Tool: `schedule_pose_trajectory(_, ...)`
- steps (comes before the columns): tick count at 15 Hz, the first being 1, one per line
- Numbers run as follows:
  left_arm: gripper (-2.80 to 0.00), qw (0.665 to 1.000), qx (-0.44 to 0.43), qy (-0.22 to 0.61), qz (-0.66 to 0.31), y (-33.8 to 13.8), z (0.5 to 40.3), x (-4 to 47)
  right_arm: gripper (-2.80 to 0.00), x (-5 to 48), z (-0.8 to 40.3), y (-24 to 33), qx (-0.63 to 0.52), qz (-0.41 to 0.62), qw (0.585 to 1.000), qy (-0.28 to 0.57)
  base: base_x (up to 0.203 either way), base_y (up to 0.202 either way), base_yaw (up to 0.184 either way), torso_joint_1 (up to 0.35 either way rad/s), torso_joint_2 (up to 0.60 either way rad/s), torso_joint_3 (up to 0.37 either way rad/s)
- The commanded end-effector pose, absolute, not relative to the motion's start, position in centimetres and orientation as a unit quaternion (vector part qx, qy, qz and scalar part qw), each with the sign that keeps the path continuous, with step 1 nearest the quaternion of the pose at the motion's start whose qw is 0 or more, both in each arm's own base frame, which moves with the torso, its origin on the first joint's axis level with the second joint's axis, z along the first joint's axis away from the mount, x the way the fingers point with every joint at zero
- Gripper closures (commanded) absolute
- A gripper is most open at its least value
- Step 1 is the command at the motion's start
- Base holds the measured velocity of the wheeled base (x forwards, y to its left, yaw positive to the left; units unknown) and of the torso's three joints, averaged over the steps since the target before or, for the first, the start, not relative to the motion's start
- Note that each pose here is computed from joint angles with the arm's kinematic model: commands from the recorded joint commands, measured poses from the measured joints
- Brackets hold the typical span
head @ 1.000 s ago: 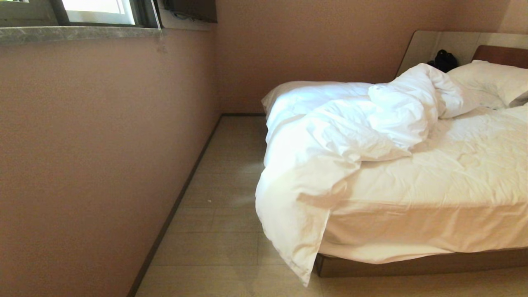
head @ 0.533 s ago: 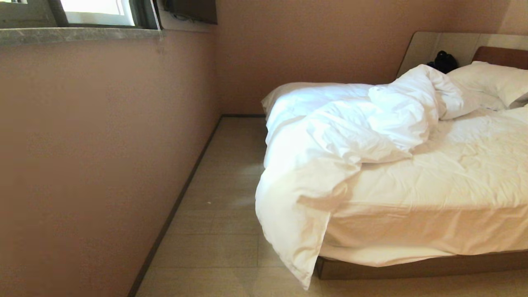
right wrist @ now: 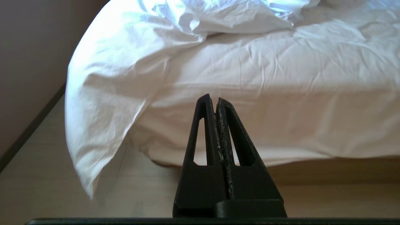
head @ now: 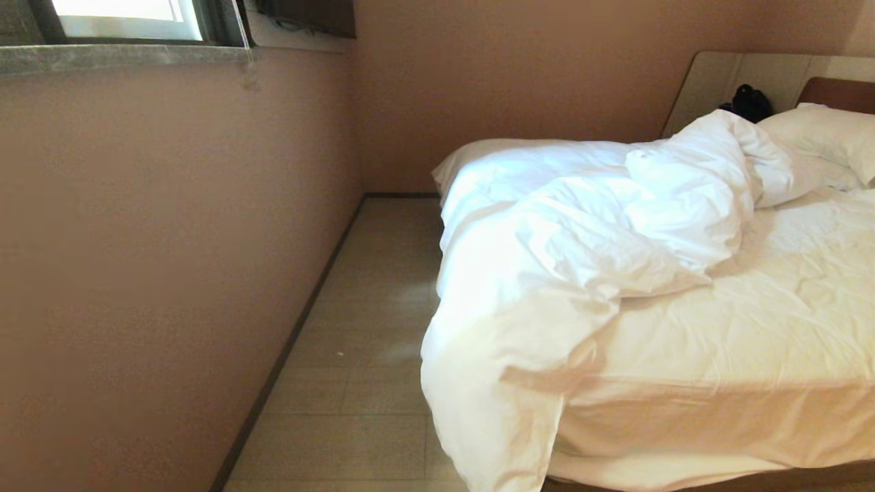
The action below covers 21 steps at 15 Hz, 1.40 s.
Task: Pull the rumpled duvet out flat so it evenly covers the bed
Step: Hold the folded corner of the quilt
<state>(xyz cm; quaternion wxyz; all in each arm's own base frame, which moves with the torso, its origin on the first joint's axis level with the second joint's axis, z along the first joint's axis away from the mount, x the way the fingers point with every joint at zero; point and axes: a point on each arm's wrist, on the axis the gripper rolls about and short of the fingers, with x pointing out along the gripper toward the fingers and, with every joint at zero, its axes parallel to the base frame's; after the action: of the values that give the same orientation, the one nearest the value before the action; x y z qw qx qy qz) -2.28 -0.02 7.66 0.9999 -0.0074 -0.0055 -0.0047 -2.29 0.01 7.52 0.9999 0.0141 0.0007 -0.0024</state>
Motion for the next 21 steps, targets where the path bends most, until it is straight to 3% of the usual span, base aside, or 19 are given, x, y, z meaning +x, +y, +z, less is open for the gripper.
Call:
schedule_pose_trajectory(1, 0.00, 1.000, -0.006, -0.006, -0.005, -0.02, 7.67, -2.28, 0.00, -2.28, 7.52, 0.01, 0.014, -0.002, 1.000, 0.002, 0.197, 0.000, -0.002, 0.002, 0.01, 0.003)
schedule_pose_trajectory(5, 0.00, 1.000, -0.006, -0.005, -0.005, -0.02, 7.66, -2.28, 0.00, -2.28, 7.52, 0.01, 0.014, -0.002, 1.000, 0.002, 0.178, 0.000, 0.001, 0.007, 0.00, 0.003)
schedule_pose_trajectory(14, 0.00, 1.000, 0.002, -0.003, -0.005, -0.02, 7.63, -2.27, 0.00, -2.28, 7.52, 0.01, 0.014, -0.002, 1.000, 0.002, 0.001, -0.005, 0.001, 0.000, 0.00, 0.001)
schedule_pose_trajectory(21, 0.00, 1.000, 0.004, -0.003, -0.005, -0.02, 7.63, -2.27, 0.00, -2.28, 7.52, 0.01, 0.014, -0.002, 1.000, 0.002, 0.001, -0.178, 0.001, 0.001, 0.00, 0.002)
